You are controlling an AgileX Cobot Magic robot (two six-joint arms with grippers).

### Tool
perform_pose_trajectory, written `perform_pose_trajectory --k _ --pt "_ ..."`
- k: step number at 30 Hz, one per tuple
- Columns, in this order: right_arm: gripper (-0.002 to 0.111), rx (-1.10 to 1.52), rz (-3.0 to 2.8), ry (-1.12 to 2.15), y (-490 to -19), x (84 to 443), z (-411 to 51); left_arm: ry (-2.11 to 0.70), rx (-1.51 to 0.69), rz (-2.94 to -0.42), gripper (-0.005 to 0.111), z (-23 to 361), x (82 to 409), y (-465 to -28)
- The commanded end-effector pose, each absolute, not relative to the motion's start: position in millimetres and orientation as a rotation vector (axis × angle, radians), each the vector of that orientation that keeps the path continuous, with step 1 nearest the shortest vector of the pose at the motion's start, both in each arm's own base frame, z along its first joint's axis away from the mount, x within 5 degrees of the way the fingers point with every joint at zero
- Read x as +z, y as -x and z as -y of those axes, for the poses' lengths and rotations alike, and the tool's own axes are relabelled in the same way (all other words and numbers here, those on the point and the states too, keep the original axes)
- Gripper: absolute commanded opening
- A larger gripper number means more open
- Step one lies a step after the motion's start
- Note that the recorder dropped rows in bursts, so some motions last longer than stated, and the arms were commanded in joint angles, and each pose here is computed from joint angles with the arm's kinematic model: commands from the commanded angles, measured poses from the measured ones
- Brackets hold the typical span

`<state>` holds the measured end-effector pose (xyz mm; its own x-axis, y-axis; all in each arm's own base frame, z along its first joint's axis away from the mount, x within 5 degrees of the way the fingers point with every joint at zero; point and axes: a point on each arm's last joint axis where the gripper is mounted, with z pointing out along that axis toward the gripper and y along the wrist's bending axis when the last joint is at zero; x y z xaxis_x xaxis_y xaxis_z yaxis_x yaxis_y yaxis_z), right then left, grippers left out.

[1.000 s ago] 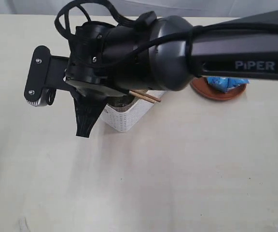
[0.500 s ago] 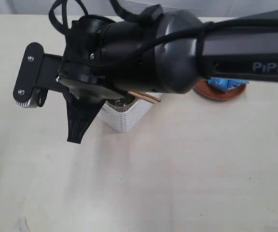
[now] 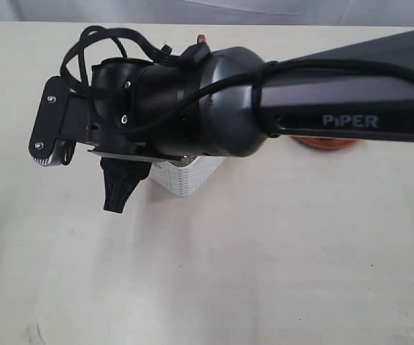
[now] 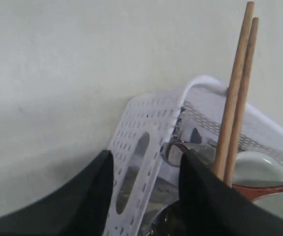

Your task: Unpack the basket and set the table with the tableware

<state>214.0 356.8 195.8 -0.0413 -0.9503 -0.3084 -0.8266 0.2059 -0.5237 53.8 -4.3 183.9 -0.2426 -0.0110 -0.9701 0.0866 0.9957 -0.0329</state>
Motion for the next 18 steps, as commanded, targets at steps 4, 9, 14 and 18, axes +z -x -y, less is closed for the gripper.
perform_pose_trajectory --k 4,9,14,18 --pt "0.01 -0.301 -1.862 1.659 -217.3 189.3 -359.1 -0.065 -0.092 -1.807 0.0 4.6 183.9 -53.7" --pt "0.0 -0.33 -1.831 1.676 -219.0 187.7 -359.4 -0.065 -0.092 -1.807 0.0 4.6 183.9 -53.7" --pt "0.0 -0.335 -1.827 1.666 -218.9 193.4 -357.9 -0.065 -0.092 -1.807 0.0 4.6 183.9 -53.7" --pt "0.0 -0.315 -1.835 1.622 -218.0 205.2 -355.5 -0.065 -0.092 -1.807 0.0 4.6 183.9 -53.7"
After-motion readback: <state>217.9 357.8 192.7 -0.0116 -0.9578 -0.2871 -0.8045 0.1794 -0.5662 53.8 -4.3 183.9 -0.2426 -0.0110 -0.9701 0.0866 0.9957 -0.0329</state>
